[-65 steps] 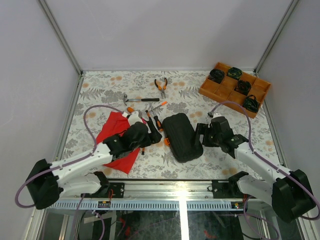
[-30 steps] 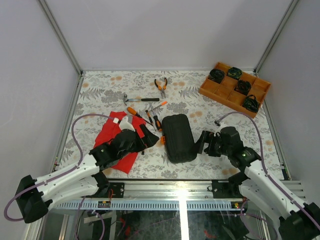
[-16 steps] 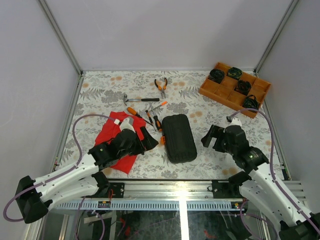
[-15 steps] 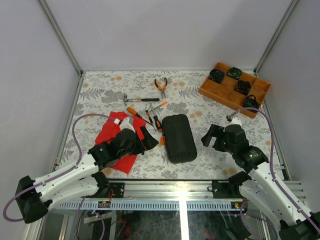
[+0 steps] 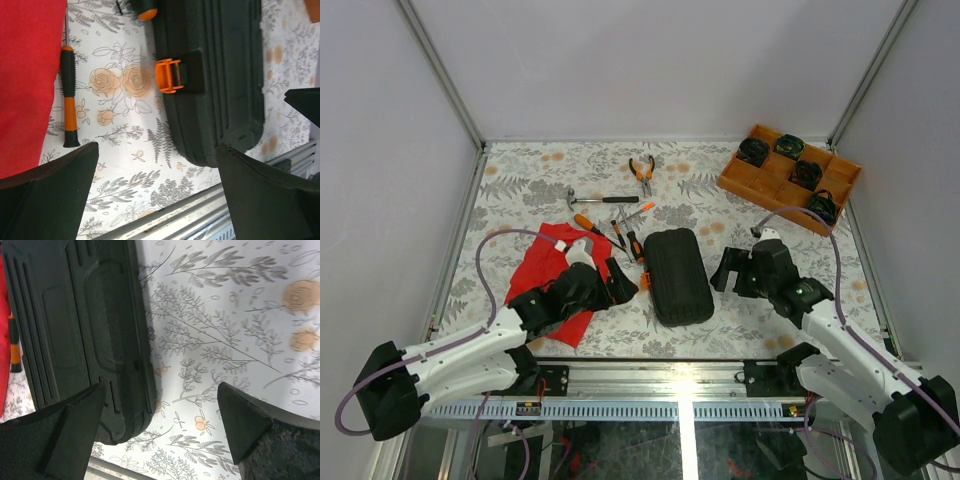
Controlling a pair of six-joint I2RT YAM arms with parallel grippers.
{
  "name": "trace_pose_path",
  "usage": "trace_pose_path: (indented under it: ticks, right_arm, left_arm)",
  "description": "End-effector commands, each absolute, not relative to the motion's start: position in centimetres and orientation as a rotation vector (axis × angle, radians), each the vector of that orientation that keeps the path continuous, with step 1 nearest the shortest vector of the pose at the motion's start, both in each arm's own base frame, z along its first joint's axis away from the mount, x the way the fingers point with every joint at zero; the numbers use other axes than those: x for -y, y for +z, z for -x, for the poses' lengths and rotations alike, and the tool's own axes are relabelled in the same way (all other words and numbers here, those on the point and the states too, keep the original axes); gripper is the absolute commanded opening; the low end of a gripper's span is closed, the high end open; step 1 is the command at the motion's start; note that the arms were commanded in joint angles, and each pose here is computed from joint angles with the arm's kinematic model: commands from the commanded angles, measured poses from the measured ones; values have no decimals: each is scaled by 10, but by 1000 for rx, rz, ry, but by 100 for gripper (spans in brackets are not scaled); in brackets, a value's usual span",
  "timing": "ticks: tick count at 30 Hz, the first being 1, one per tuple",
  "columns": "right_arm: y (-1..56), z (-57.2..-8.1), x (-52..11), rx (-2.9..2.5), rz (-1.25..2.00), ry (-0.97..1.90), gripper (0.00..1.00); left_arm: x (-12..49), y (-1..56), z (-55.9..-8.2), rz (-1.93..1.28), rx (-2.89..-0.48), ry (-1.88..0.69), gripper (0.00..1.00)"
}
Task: Sort the tools into containers
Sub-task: Adjust the storage box at the center of the board, then open the storage box at the center of the board.
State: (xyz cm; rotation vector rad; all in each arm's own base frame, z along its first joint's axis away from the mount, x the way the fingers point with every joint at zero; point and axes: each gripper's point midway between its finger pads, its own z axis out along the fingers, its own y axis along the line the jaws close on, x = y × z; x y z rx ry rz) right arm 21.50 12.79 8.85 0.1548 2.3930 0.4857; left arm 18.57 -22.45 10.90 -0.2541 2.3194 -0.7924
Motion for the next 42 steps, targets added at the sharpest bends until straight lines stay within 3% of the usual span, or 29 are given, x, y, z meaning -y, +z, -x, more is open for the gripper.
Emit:
trace_pose_path:
  ticks: [1,11,21,29,42]
  right_arm:
    - [104,-224,-159,-2358,25,644,100]
    - [88,-228,-173,-2378,119,700,99]
    - [76,-223,-183,-2373,167,781,95]
    - [69,-220,-187,-2390,183,805,93]
    - [48,-216,-170,-2454,130,689,86]
  left_arm:
    - [236,113,-199,232,-2218,-867,100]
    - [245,97,-212,247,-2233,-902,98]
    - [254,87,-210,282,-2184,-1214,88]
    - [271,89,-217,252,-2203,-1290,67]
    - [281,102,-218,239,-2143,-1394,64]
